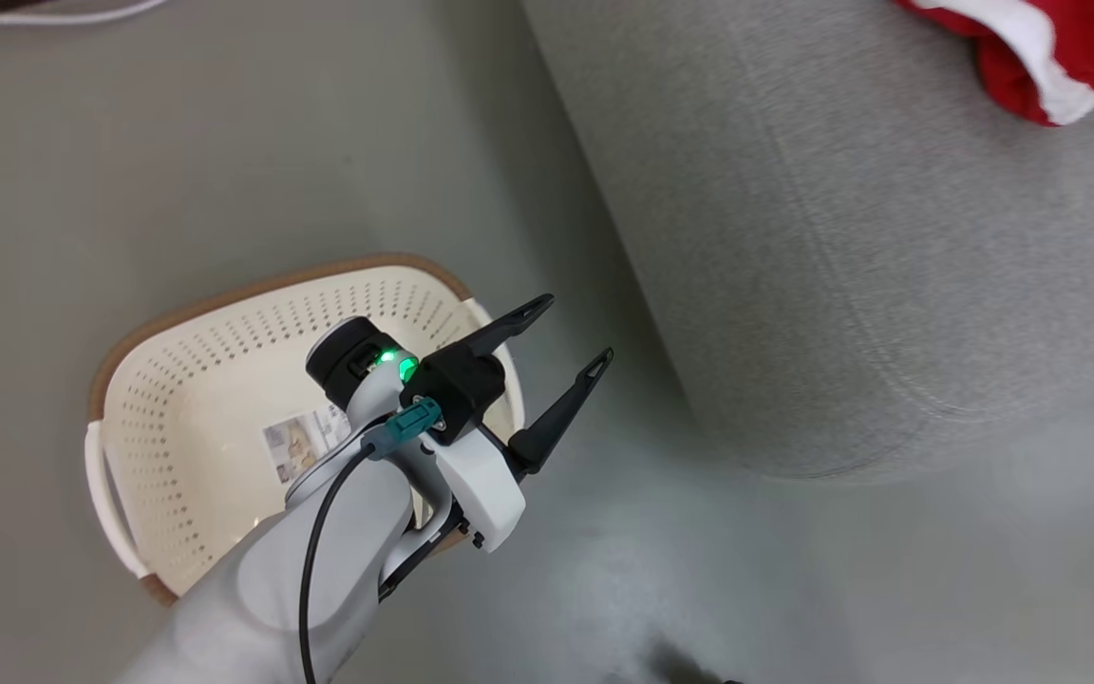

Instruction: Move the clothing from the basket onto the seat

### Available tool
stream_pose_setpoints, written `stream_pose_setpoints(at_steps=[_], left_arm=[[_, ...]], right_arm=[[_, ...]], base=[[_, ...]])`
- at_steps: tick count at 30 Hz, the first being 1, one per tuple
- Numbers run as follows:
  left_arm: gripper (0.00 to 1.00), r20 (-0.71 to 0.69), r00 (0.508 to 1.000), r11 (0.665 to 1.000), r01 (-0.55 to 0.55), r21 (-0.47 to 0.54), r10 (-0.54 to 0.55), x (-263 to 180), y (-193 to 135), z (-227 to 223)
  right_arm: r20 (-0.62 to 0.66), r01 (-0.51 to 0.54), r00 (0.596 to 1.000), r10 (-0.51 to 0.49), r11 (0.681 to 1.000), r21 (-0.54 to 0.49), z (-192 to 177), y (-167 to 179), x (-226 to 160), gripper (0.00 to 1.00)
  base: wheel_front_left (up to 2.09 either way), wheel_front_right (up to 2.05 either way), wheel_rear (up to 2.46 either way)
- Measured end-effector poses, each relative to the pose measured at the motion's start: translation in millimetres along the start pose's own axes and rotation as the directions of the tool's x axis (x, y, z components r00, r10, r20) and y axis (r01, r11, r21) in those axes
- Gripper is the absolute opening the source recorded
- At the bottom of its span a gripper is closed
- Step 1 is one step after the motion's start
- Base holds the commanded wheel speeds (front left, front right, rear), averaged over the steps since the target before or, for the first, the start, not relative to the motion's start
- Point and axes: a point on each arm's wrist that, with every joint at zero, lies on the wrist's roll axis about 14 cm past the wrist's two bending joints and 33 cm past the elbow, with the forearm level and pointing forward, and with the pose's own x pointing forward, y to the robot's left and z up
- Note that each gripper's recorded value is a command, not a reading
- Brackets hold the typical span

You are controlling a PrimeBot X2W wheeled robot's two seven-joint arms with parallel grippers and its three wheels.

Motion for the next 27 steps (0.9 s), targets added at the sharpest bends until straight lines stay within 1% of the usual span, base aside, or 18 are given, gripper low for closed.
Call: stream_pose_setpoints(at_steps=[3, 6, 8, 9, 11, 14, 17, 18, 20, 23, 27], left_arm=[[1.00, -0.010, 1.000, 0.999, -0.029, -0.015, 0.029, -5.9, 12.5, -8.4], [1.00, -0.026, 0.998, 0.998, -0.060, -0.028, 0.059, -14.0, 23.1, -17.6], [1.00, -0.034, 0.996, 0.996, -0.079, -0.034, 0.077, -18.9, 29.9, -22.1], [1.00, -0.039, 0.995, 0.995, -0.090, -0.038, 0.089, -21.8, 33.4, -24.8], [1.00, -0.052, 0.993, 0.992, -0.111, -0.054, 0.108, -26.8, 39.7, -32.8], [1.00, -0.074, 0.988, 0.988, -0.139, -0.075, 0.133, -33.8, 48.5, -45.6], [1.00, -0.091, 0.984, 0.983, -0.163, -0.088, 0.155, -40.1, 55.3, -54.7], [1.00, -0.091, 0.984, 0.983, -0.163, -0.088, 0.155, -40.1, 55.3, -54.7], [1.00, -0.099, 0.980, 0.979, -0.180, -0.097, 0.171, -43.3, 60.1, -59.1], [1.00, -0.107, 0.977, 0.975, -0.196, -0.104, 0.185, -46.7, 63.5, -63.0], [1.00, -0.104, 0.976, 0.973, -0.204, -0.106, 0.193, -47.5, 63.5, -60.8]], right_arm=[[0.019, 0.067, 0.998, -0.067, 0.998, 0.009, -3.4, -3.3, 16.3, 0.00], [0.014, 0.155, 0.988, -0.155, 0.988, 0.024, -14.6, -12.5, 24.1, 0.00], [-0.019, 0.194, 0.981, -0.194, 0.981, 0.029, -31.9, -11.2, 26.1, 0.00], [-0.044, 0.195, 0.980, -0.194, 0.980, 0.037, -43.9, -2.8, 26.4, 0.00], [-0.119, 0.163, 0.981, -0.156, 0.985, 0.050, -76.4, 27.2, 23.5, 0.00], [-0.248, 0.116, 0.965, -0.083, 0.986, 0.118, -129.3, 79.4, 8.7, 0.00], [-0.358, 0.088, 0.933, -0.032, 0.986, 0.142, -169.7, 107.3, -10.0, 0.00], [-0.358, 0.088, 0.933, -0.032, 0.986, 0.142, -169.7, 107.3, -10.0, 0.00], [-0.418, 0.076, 0.908, -0.005, 0.986, 0.151, -192.5, 118.9, -23.9, 0.00], [-0.511, 0.047, 0.858, 0.049, 0.983, 0.175, -224.1, 139.4, -49.5, 0.00], [-0.597, 0.004, 0.791, 0.132, 0.975, 0.221, -250.5, 167.1, -83.7, 0.00]], base=[[0.00, 0.00, 0.00], [0.00, 0.00, 0.00], [0.00, 0.00, 0.00], [0.00, 0.00, 0.00], [0.00, 0.00, 0.00], [0.00, 0.00, 0.00], [0.00, 0.00, 0.00], [0.00, 0.00, 0.00], [0.00, 0.00, 0.00], [0.00, 0.00, 0.00], [0.00, 0.00, 0.00]])
